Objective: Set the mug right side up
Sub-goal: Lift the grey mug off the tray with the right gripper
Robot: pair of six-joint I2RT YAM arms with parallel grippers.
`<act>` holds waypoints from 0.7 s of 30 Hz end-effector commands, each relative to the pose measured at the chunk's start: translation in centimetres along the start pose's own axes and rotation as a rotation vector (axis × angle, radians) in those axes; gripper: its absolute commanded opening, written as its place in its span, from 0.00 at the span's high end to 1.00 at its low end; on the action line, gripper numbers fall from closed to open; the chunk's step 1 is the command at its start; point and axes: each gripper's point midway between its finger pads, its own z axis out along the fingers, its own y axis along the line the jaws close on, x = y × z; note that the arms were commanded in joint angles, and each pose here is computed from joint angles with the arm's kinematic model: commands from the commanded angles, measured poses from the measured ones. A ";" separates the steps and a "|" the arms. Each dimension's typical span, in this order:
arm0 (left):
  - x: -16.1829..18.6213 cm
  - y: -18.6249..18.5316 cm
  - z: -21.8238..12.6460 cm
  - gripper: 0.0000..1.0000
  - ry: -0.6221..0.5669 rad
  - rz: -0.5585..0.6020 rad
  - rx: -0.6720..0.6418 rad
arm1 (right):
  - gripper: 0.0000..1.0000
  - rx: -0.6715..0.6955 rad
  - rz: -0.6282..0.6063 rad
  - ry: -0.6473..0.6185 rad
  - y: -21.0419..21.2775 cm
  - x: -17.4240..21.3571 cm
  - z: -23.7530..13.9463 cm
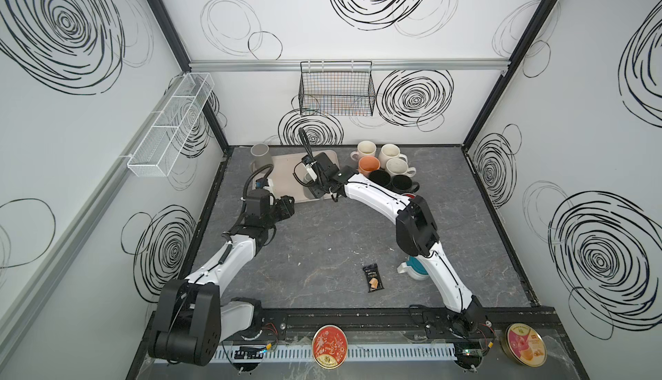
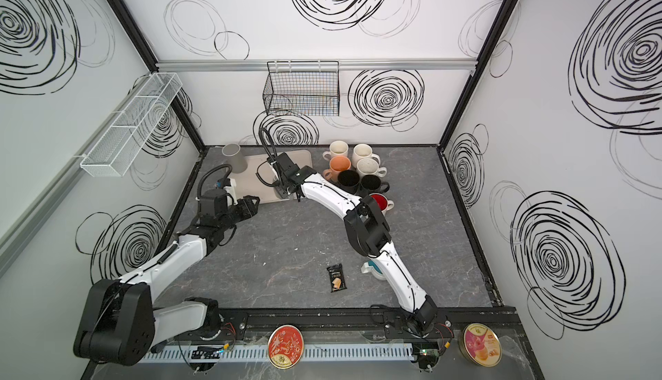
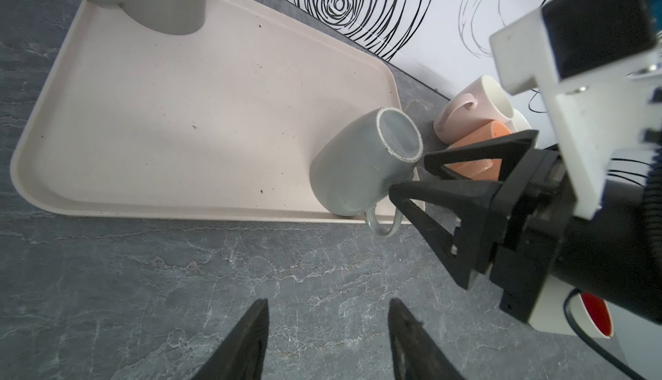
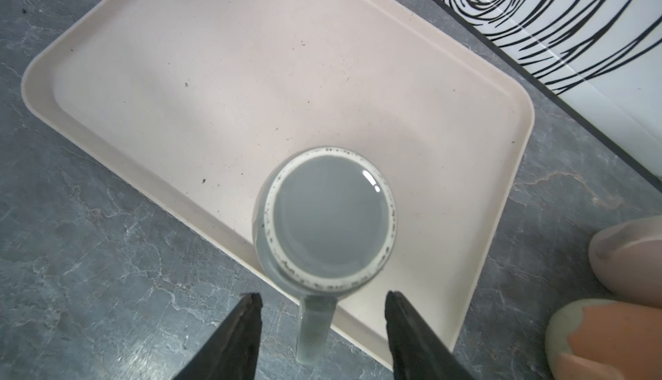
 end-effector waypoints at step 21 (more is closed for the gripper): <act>-0.3 0.6 -0.5 0.43 -0.027 0.005 0.002 | 0.69 -0.041 0.026 0.046 -0.7 1.5 2.4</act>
